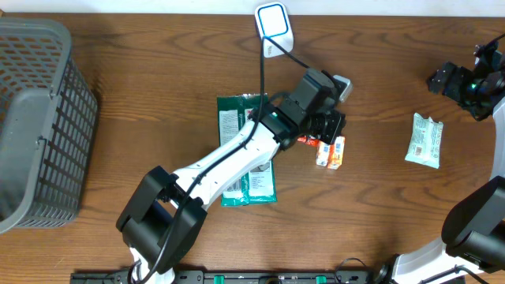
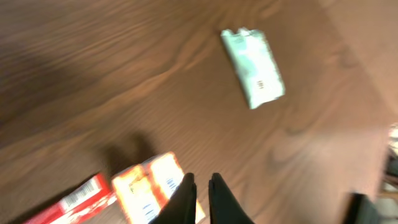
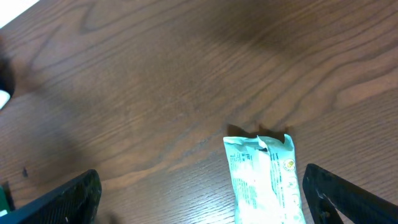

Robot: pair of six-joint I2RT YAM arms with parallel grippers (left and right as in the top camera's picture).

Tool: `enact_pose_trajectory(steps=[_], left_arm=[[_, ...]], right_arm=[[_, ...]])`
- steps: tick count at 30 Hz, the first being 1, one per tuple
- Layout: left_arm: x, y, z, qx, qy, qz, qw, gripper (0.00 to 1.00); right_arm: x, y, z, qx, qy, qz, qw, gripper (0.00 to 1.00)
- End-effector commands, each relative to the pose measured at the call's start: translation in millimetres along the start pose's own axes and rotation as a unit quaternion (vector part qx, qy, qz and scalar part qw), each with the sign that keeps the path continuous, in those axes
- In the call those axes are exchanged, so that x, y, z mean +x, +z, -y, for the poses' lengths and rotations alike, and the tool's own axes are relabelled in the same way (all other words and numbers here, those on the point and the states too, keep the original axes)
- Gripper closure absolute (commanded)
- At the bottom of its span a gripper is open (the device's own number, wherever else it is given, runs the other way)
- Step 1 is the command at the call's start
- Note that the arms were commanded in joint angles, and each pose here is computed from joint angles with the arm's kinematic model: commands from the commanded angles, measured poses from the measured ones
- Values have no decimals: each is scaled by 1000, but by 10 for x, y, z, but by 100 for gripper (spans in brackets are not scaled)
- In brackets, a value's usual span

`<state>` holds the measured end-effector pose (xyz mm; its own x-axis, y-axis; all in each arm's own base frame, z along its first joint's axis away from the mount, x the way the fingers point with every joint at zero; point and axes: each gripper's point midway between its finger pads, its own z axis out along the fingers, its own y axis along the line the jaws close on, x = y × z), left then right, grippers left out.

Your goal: Scan the item barcode

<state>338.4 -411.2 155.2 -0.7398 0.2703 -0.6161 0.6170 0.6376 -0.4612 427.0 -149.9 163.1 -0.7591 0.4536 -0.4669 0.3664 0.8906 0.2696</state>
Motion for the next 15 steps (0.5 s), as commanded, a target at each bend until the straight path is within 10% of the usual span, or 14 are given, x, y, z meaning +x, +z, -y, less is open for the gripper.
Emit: enact_pose_trajectory(steps=[1,4,15], left_arm=[[-181,-280,-387,-106,-1,37,994,78],[-183,-516,-587,-138,-60,37,988,53],[51,-951,-1497,-256,-259,35,931,26]], right_arm=[[8,10,17,1,-3,-2,1000,1],[8,10,17,1,-3,-2,1000,1],[8,10,13,1,-4,-2,1000,1]])
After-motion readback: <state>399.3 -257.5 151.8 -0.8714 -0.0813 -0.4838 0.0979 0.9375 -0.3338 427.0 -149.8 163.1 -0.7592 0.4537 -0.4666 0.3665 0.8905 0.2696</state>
